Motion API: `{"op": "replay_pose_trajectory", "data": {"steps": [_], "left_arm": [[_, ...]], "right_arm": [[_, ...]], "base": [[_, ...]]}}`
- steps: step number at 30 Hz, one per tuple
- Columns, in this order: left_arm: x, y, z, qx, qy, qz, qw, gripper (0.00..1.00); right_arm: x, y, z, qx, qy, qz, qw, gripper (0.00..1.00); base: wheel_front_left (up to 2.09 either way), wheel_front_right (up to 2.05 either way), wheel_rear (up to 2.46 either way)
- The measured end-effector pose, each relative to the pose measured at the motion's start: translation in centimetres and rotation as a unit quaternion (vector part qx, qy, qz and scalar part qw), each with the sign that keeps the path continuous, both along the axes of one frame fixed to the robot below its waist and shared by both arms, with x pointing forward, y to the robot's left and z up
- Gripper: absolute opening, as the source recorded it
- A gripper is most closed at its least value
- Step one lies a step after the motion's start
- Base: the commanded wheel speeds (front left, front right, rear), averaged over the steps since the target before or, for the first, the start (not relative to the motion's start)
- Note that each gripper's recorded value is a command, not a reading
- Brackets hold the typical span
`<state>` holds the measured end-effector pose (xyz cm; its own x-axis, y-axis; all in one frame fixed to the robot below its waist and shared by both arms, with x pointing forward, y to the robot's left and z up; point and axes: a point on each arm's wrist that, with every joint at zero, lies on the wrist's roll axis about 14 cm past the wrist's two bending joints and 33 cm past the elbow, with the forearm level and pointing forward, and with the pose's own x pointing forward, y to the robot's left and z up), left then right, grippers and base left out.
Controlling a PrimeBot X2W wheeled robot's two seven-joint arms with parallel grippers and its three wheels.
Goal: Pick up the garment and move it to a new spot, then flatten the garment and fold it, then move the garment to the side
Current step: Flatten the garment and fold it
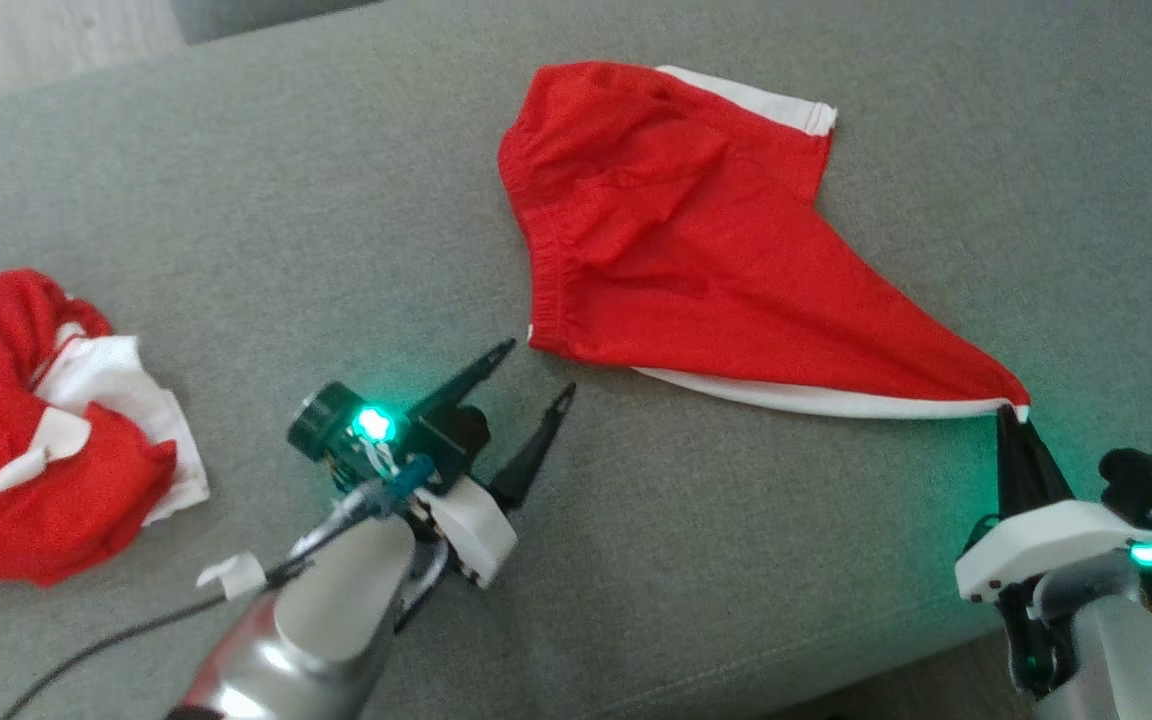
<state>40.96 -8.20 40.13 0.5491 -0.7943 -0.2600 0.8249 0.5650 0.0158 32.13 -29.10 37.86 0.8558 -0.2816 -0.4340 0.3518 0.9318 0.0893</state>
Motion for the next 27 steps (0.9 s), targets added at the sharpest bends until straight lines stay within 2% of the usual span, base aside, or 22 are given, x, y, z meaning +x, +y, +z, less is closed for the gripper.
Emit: {"op": "replay_pose_trajectory", "data": {"steps": [8,16,27], "left_arm": [[1.5,-0.6,-1.7,0.030,-0.001,-0.021,0.999,1.00],[1.4,-3.0,0.5,-0.005,-0.029,-0.057,0.998,1.00],[1.3,-3.2,-1.6,0.023,-0.018,-0.084,0.996,1.00]], "right_arm": [[0.5,-0.1,-0.5,-0.003,0.009,0.001,1.000,0.00],[1.3,-0.1,-0.5,-0.002,0.008,0.002,1.000,0.00],[1.8,0.0,-0.5,0.000,0.006,0.004,1.000,0.00]], "base": [[0.00,0.00,0.00],[0.00,0.00,0.00],[0.00,0.00,0.00]]}}
